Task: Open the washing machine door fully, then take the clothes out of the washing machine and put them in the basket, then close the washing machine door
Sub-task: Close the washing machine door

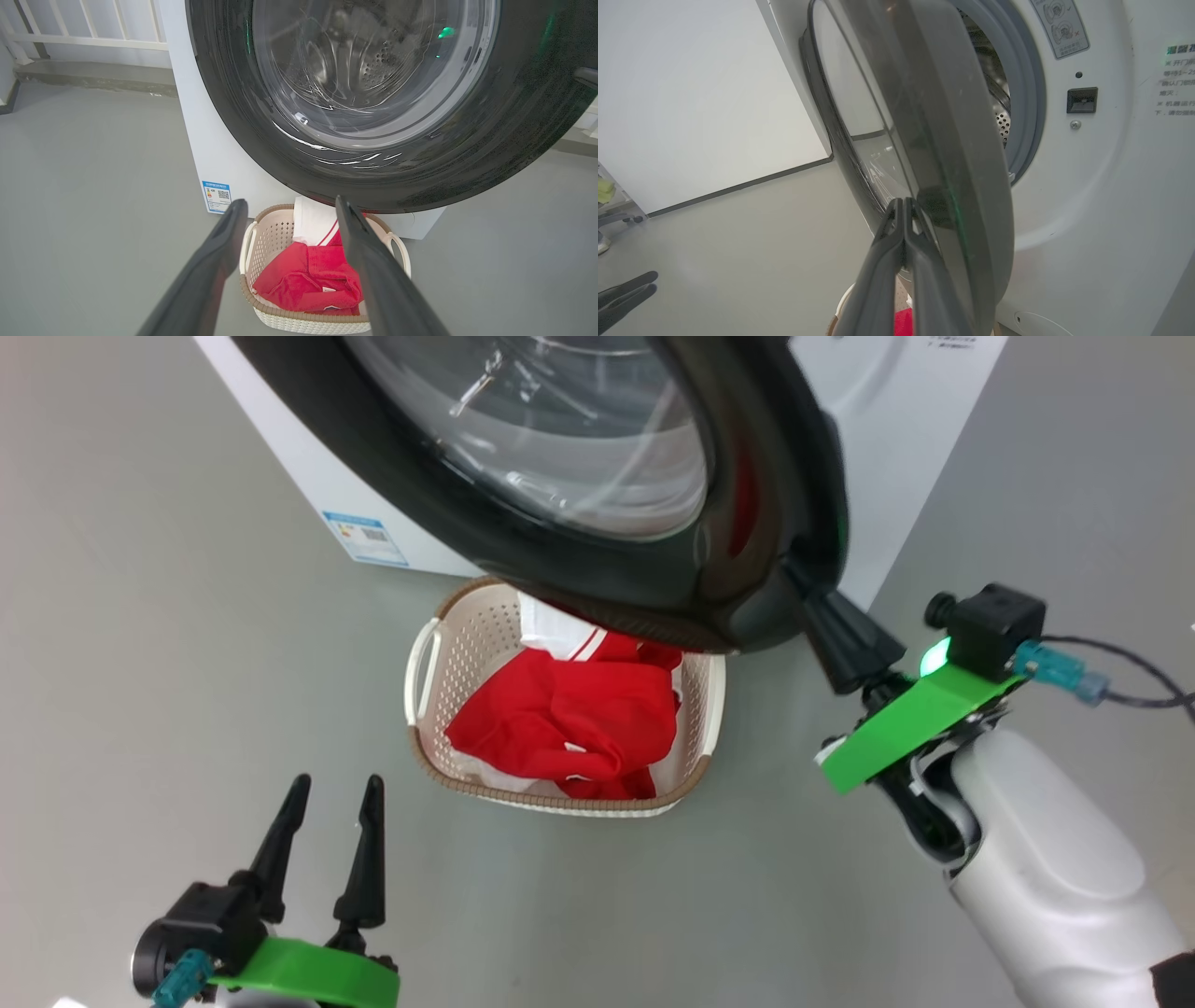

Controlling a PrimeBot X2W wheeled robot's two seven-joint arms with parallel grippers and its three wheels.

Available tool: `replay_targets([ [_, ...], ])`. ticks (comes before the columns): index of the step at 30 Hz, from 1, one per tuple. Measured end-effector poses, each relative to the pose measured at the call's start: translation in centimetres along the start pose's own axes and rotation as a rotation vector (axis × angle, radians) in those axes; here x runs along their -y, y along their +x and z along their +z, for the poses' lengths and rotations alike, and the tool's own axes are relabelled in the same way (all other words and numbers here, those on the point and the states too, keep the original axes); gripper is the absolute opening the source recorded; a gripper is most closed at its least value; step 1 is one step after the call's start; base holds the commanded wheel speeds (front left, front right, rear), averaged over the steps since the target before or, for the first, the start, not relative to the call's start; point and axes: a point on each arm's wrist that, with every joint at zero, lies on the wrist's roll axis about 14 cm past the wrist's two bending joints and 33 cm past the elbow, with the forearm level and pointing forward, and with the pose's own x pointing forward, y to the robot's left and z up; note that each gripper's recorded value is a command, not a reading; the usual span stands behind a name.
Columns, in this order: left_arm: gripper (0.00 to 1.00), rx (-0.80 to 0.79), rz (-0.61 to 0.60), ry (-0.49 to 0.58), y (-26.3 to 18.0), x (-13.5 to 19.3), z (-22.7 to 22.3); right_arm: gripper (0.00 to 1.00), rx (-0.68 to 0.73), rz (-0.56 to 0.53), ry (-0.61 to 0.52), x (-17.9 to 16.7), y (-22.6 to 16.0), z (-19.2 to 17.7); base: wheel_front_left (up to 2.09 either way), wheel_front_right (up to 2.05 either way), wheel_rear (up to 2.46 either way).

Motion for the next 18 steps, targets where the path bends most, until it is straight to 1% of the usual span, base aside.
replay_targets([
  [4, 1.00, 0.004, 0.001, -0.014, 0.5, 0.0, 0.1, 0.00, 0.019, -0.028, 0.003, 1.4, 0.9, 0.4, 0.00, 0.00, 0.00],
  [12, 1.00, 0.026, -0.010, -0.020, 1.7, 0.3, 0.7, 0.00, 0.090, -0.096, -0.005, 5.3, 3.5, 2.3, 0.00, 0.00, 0.00],
  [18, 1.00, 0.022, -0.003, -0.025, 2.1, 0.1, 0.6, 0.00, 0.134, -0.122, -0.003, 7.5, 5.8, 3.3, 0.00, 0.00, 0.00],
])
